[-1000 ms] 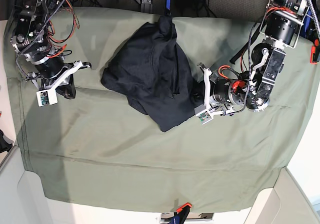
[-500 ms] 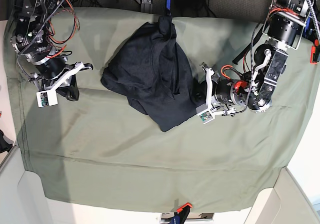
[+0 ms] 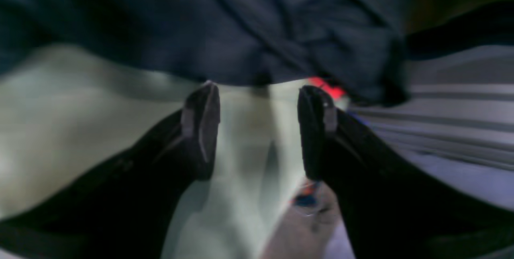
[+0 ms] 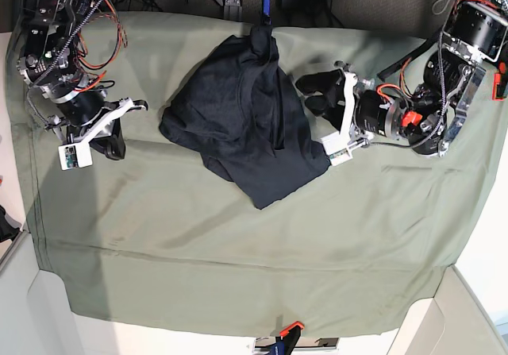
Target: Fold the T-shirt properly
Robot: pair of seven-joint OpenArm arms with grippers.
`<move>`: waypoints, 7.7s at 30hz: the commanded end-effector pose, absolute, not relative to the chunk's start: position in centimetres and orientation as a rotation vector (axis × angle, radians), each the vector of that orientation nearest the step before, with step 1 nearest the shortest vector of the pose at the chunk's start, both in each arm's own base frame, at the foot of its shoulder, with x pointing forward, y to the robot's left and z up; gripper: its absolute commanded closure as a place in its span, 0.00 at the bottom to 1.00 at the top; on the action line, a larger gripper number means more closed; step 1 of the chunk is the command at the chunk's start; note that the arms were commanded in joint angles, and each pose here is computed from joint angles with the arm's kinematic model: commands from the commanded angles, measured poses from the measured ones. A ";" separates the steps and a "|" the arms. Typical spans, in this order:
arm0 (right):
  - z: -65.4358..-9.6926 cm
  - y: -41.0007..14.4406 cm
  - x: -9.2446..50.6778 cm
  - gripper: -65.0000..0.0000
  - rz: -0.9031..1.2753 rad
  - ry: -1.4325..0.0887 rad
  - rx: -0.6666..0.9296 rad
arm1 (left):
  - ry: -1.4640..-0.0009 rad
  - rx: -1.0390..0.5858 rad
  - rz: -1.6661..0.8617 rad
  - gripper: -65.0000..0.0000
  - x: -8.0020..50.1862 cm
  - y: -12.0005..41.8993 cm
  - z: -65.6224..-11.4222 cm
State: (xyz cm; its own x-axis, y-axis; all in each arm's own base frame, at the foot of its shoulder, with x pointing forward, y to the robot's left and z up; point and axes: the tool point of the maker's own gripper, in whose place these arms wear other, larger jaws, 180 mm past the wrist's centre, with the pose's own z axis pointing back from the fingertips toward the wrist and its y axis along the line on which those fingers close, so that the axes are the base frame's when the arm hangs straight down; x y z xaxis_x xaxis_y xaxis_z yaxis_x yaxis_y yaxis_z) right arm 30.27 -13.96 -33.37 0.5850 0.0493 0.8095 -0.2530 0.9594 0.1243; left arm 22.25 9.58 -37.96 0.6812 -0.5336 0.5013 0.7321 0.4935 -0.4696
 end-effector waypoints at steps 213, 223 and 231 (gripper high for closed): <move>-37.1 -6.8 19.9 1.00 0.378 -0.715 0.458 | -0.616 -0.485 -0.398 0.70 22.6 23.8 -31.5; -41.1 -9.1 8.2 1.00 0.368 -0.415 0.449 | -0.281 -0.470 -0.281 0.77 8.4 24.9 -36.5; -42.4 -9.4 0.9 1.00 0.322 -0.236 0.471 | -0.113 -0.461 -0.160 0.77 -0.3 23.7 -39.3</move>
State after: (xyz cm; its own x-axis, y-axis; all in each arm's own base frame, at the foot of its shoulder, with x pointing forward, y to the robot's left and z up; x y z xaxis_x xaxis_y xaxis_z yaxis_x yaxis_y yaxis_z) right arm 0.73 -9.46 -42.86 0.9272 0.2532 0.2760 -0.3502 0.8474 0.3990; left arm -0.36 23.66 -39.66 0.9831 -0.1237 0.1353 0.1706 0.8874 -0.4282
